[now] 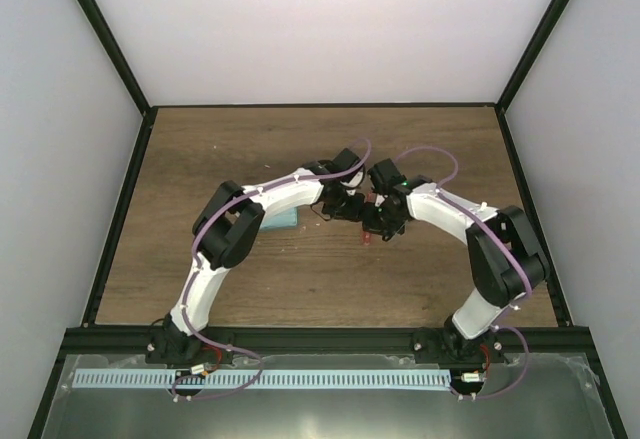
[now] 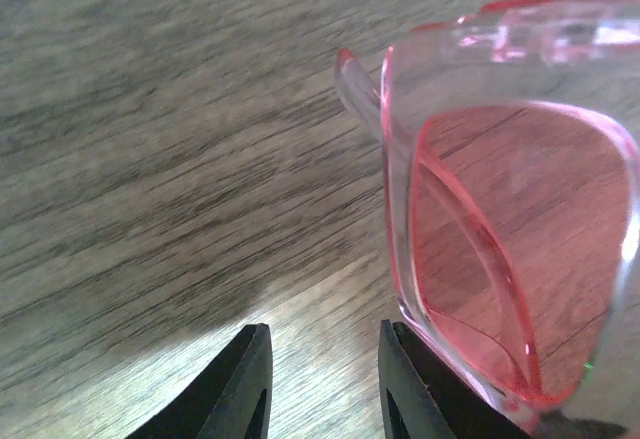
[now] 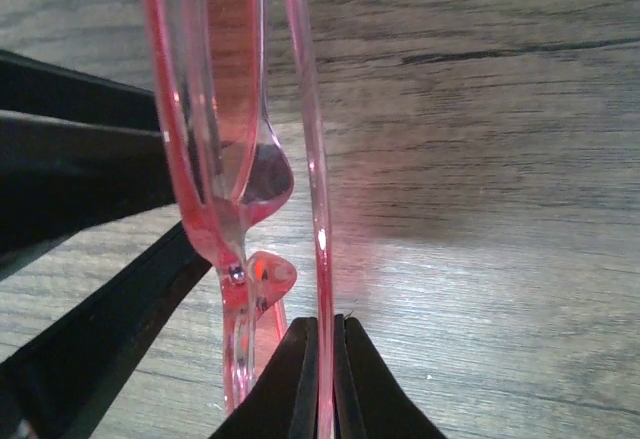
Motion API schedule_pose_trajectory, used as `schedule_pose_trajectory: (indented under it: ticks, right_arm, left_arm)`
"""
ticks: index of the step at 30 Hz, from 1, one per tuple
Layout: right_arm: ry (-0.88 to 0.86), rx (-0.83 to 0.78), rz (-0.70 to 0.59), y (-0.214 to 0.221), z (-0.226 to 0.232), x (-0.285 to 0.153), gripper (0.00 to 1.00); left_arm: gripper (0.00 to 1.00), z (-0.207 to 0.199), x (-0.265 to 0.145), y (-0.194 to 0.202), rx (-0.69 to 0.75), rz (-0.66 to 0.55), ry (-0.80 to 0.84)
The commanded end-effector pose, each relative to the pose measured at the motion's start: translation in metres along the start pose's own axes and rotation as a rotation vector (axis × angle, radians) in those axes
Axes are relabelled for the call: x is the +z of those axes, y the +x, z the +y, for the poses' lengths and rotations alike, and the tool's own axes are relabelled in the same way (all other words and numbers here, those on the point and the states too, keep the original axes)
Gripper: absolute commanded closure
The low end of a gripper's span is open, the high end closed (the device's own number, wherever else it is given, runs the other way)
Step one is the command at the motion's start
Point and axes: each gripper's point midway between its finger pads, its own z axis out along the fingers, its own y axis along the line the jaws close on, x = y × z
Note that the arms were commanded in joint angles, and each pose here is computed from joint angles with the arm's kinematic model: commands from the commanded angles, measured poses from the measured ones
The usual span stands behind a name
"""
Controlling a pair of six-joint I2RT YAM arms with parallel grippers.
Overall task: Organize the sunglasses
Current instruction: Fold the sunglasses at the center of the board.
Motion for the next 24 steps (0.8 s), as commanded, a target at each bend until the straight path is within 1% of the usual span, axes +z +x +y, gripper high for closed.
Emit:
schedule_pose_trajectory:
  ticks: [1, 3, 5, 7, 9, 11, 14, 18, 19, 22, 24]
  right_arm:
    - [-0.025, -0.116, 0.007, 0.005, 0.024, -0.003, 0.99]
    - [-0.002, -0.113, -0.003, 0.003, 0.020, -0.003, 0.99]
    - [0.032, -0.109, -0.003, 0.000, 0.015, -0.001, 0.96]
    - [0.058, -0.109, 0.007, -0.001, 0.012, 0.003, 0.88]
    - [0.076, -0.112, 0.017, -0.002, 0.010, 0.007, 0.78]
    - [0.084, -0.120, 0.012, -0.006, 0.011, 0.006, 0.76]
    - [0.104, -0.133, -0.011, -0.011, 0.010, 0.000, 0.76]
    - [0.139, -0.169, -0.064, -0.021, 0.008, -0.021, 0.70]
    - [0.135, -0.190, -0.095, -0.025, 0.010, -0.028, 0.67]
    - [0.136, -0.265, -0.188, -0.047, 0.006, -0.049, 0.61]
    - [0.122, -0.303, -0.204, -0.062, -0.004, -0.056, 0.57]
  left_arm:
    - [0.68, -0.004, 0.001, -0.006, 0.024, -0.018, 0.005]
    - [0.68, -0.001, -0.001, -0.004, 0.026, -0.018, -0.007]
    - [0.68, 0.003, -0.001, -0.001, 0.027, -0.013, -0.025]
    - [0.68, 0.007, -0.003, 0.003, 0.028, -0.007, -0.040]
    - [0.68, 0.011, -0.004, 0.007, 0.027, -0.002, -0.050]
    - [0.68, 0.014, -0.005, 0.011, 0.025, 0.001, -0.057]
    - [0.68, 0.018, -0.007, 0.017, 0.025, 0.006, -0.070]
    - [0.68, 0.026, -0.012, 0.022, 0.017, 0.001, -0.091]
    - [0.68, 0.028, -0.014, 0.024, 0.012, 0.003, -0.085]
    - [0.68, 0.035, -0.016, 0.030, -0.010, 0.004, -0.075]
    - [0.68, 0.040, -0.017, 0.034, -0.015, 0.008, -0.076]
